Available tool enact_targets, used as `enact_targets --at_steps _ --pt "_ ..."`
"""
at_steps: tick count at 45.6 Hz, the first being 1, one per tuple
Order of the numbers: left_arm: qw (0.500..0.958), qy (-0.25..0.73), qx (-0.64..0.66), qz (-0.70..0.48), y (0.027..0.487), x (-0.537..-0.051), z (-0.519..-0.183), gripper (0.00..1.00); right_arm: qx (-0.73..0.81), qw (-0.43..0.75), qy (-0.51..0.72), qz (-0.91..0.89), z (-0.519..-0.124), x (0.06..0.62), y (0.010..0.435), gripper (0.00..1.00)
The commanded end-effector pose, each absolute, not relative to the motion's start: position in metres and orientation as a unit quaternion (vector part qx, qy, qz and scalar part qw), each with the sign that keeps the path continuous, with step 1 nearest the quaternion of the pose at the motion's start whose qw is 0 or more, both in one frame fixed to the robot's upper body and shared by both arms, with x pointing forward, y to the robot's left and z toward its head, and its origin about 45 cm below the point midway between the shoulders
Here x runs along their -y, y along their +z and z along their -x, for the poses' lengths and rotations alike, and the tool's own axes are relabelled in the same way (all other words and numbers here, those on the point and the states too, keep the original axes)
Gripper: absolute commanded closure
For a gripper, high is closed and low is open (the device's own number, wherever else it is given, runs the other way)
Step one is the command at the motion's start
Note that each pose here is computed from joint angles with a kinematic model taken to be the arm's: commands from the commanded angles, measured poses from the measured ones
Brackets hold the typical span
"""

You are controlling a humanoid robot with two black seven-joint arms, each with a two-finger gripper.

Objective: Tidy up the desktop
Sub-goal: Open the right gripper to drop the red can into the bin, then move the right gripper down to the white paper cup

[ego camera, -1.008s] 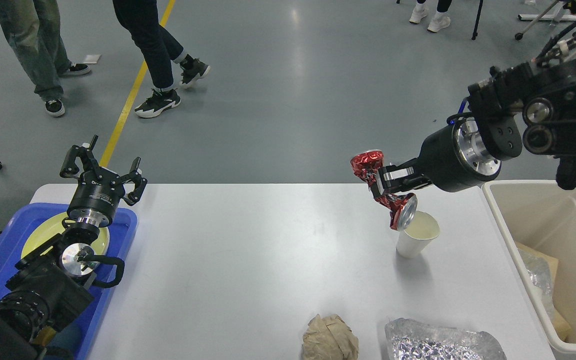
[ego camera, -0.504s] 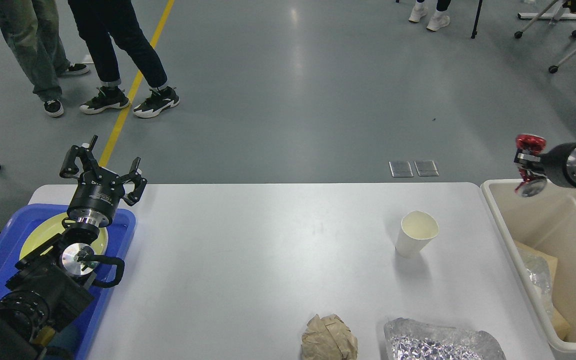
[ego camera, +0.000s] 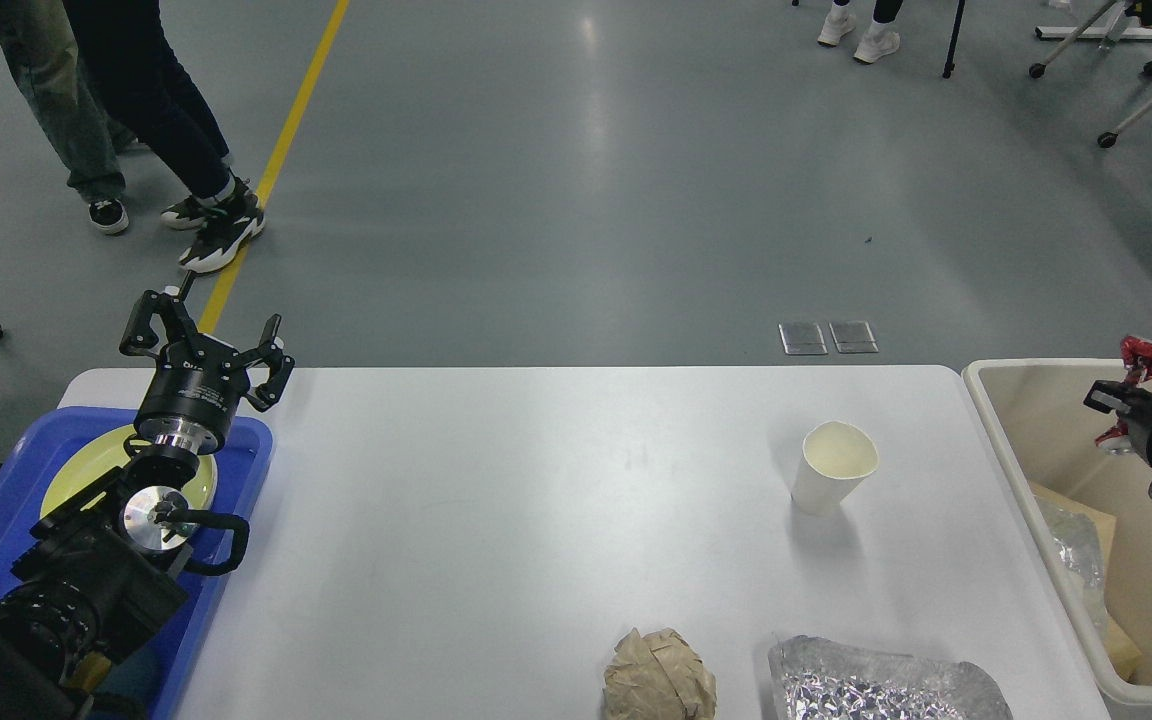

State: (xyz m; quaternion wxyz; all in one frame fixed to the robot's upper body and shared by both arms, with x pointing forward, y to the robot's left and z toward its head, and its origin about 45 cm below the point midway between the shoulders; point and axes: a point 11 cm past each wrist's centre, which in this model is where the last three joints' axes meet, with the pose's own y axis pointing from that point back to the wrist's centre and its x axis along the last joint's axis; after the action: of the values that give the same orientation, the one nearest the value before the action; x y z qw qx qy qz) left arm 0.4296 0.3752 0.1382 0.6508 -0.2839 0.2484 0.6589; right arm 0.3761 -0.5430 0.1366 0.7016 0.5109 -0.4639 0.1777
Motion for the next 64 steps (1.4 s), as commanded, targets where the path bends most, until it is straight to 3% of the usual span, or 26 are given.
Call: enact_targets --at_steps 1,18,27,32,39,49,60,64 --pt "0.65 0.659 -0.249 0.283 0.138 -0.375 -0.429 0.04 0.439 0.717 0.178 -0.511 -0.368 0.544 0.127 0.0" --pt "0.651 0.659 -0.248 0.284 0.138 -0.375 -0.43 0.04 0.447 0.703 0.177 -0.524 -0.379 0.53 0.13 0.0" --pt "0.651 0.659 -0.248 0.284 0.138 -0.375 -0.43 0.04 0.467 0.638 0.194 -0.581 -0.436 0.473 0.185 0.0" --pt "0.651 0.659 -0.248 0.284 0.138 -0.375 -0.43 0.04 0.472 0.609 0.198 -0.606 -0.452 0.455 0.226 0.0" --pt "0.65 0.659 -0.249 0.283 0.138 -0.375 -0.429 0.04 0.434 0.554 0.206 -0.68 -0.474 0.383 0.287 0.0" --pt "0.65 0.659 -0.249 0.283 0.138 -0.375 -0.429 0.04 0.251 0.503 0.167 -0.81 -0.421 0.254 0.321 0.0" --pt "0.651 0.659 -0.248 0.284 0.138 -0.375 -0.43 0.04 0.001 0.52 0.109 -0.847 -0.29 0.156 0.269 0.0" --pt "0.651 0.659 -0.248 0.284 0.138 -0.375 -0.43 0.04 -0.027 0.534 0.106 -0.838 -0.282 0.15 0.256 0.0"
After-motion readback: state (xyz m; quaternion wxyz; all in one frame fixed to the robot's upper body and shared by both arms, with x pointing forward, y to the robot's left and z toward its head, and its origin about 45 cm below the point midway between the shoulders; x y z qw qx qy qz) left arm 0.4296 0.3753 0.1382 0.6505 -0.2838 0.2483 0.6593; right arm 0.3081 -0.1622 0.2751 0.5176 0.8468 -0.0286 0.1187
